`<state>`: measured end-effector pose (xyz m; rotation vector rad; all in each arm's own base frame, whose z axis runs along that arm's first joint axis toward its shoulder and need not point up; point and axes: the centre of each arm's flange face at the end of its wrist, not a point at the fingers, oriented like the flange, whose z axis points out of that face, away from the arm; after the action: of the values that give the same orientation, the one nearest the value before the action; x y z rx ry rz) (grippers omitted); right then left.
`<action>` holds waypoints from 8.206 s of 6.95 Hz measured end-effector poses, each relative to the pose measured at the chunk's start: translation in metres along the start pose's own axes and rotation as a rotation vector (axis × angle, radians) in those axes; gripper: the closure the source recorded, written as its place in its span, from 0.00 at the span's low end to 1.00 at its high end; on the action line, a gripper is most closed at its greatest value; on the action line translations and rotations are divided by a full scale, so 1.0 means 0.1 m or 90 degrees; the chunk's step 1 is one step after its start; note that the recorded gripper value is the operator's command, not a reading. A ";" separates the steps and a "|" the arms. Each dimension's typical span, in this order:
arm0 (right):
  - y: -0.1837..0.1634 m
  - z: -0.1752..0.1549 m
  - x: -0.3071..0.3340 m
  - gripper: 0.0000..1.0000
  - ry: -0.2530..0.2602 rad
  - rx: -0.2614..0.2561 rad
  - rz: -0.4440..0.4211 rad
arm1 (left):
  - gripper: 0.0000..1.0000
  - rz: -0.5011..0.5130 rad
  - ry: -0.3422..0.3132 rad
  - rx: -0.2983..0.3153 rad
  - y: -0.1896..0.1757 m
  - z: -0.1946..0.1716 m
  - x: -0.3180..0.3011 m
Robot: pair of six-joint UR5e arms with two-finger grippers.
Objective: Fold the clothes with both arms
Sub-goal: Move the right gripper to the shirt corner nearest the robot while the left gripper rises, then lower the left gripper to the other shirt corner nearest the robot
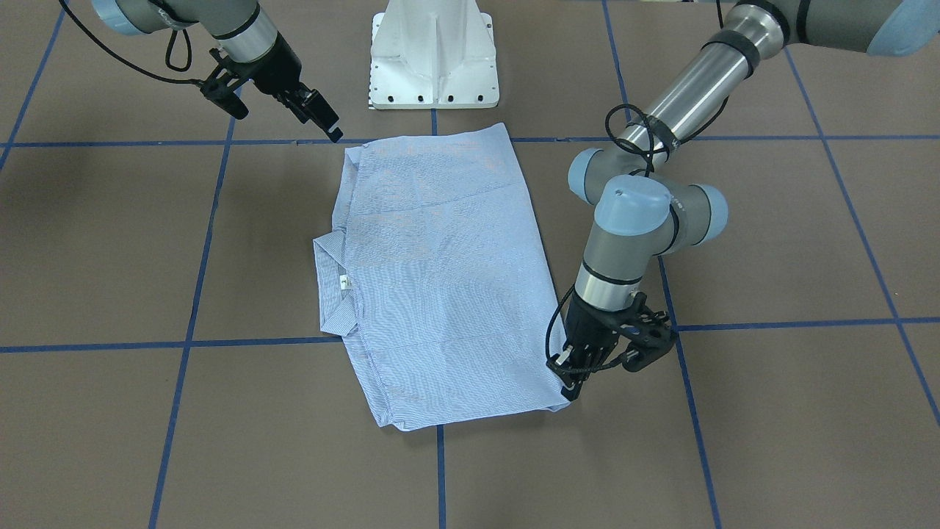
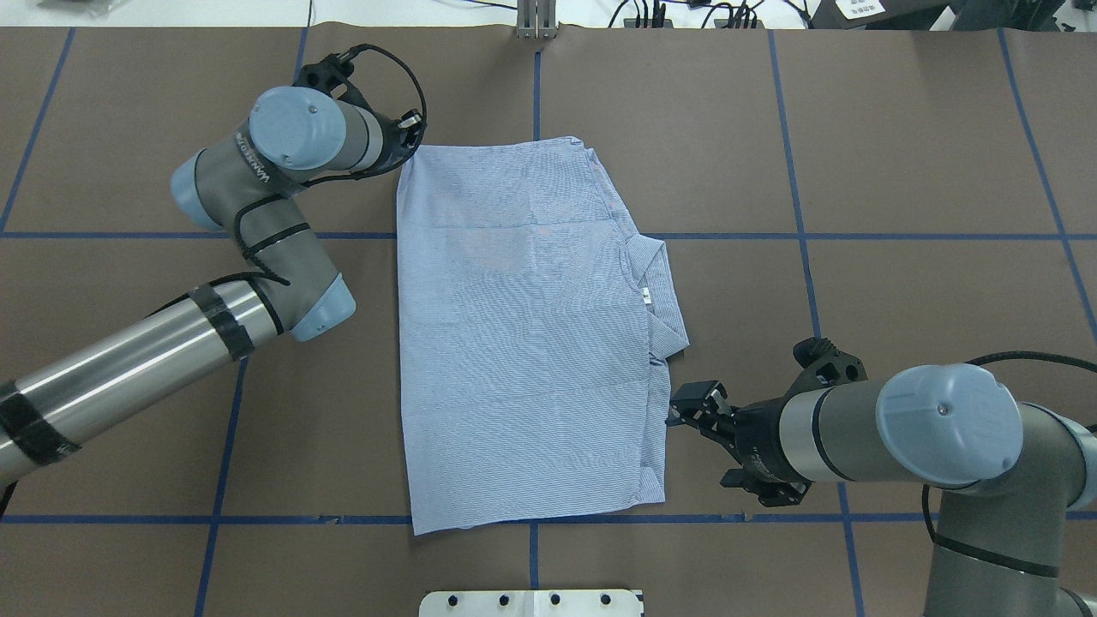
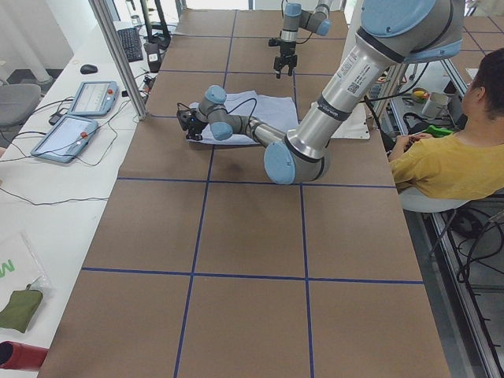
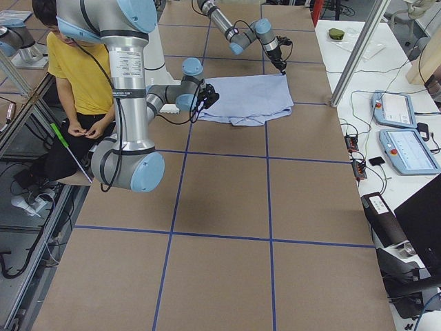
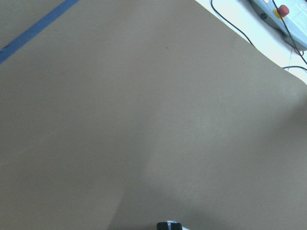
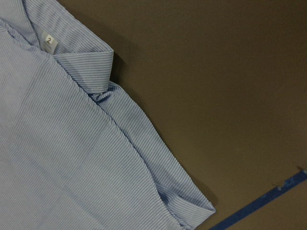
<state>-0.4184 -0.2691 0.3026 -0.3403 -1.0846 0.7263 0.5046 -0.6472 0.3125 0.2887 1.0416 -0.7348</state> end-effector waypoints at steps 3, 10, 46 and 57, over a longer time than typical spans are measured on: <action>0.12 0.15 -0.14 0.00 -0.044 0.053 -0.005 | 0.42 0.038 0.031 -0.001 -0.07 -0.18 0.05; 1.10 0.92 0.01 0.02 -0.039 0.190 0.124 | 0.42 0.038 0.068 -0.028 -0.13 -0.86 -0.57; 1.28 1.14 0.18 0.30 -0.001 0.214 0.128 | 0.39 -0.142 0.068 -0.209 2.12 -2.20 -1.55; 1.24 1.09 0.14 1.00 -0.004 0.215 0.131 | 0.39 -0.171 0.054 -0.216 2.39 -2.26 -1.68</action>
<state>-0.5575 -0.1796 0.2888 -0.1613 -0.9209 1.0775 0.4624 -0.2808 0.3178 -0.1172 1.2798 -0.7753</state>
